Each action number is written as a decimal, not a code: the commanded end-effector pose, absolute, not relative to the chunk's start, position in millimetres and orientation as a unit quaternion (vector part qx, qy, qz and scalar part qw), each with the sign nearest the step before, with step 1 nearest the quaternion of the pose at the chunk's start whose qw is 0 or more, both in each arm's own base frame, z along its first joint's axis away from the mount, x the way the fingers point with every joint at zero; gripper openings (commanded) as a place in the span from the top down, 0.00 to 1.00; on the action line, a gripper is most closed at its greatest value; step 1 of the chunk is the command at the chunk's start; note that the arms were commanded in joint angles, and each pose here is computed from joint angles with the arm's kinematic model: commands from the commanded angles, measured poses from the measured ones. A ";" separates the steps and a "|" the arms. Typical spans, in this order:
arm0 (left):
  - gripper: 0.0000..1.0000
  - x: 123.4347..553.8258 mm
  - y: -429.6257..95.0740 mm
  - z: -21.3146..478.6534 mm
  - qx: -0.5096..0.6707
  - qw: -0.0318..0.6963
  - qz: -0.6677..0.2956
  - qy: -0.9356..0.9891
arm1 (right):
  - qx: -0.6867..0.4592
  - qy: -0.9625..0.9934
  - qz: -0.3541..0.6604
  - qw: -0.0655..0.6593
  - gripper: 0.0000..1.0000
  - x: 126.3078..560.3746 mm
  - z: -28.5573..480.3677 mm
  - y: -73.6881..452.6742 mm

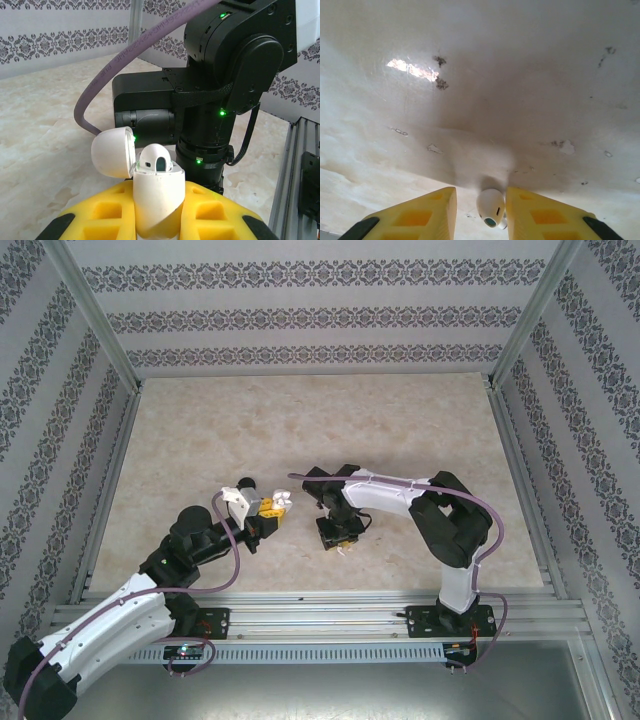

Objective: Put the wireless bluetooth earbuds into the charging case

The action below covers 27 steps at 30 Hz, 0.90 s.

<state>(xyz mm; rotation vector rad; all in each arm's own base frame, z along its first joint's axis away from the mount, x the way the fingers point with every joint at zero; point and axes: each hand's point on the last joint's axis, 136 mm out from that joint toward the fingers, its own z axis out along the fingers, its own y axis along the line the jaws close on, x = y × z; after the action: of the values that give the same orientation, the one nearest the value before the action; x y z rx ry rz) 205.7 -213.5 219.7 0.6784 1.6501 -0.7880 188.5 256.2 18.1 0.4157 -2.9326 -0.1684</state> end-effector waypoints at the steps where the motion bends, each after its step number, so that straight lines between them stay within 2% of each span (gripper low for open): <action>1: 1.00 206.1 -211.8 222.4 0.290 0.571 -0.328 0.694 | 0.153 -0.982 -0.041 0.100 0.71 181.9 14.8 252.2; 5: 1.00 206.5 -211.4 224.6 0.291 0.574 -0.326 0.693 | 0.153 -0.982 -0.038 0.103 0.75 180.6 13.3 250.1; 10: 1.00 206.8 -211.7 225.4 0.291 0.573 -0.325 0.693 | 0.157 -0.981 -0.032 0.108 0.68 177.4 14.4 245.6; 15: 1.00 207.9 -212.7 226.8 0.293 0.574 -0.324 0.693 | 0.165 -0.979 -0.026 0.114 0.67 175.0 14.9 242.4; 27: 1.00 211.0 -215.8 234.1 0.295 0.575 -0.325 0.690 | 0.169 -0.979 -0.046 0.102 0.79 179.2 19.3 250.6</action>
<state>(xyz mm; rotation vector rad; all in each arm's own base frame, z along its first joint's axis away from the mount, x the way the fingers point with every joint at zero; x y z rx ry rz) 208.1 -215.3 212.8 0.6954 1.6706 -0.7744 181.1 248.2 15.7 0.4727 -2.8876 -0.1266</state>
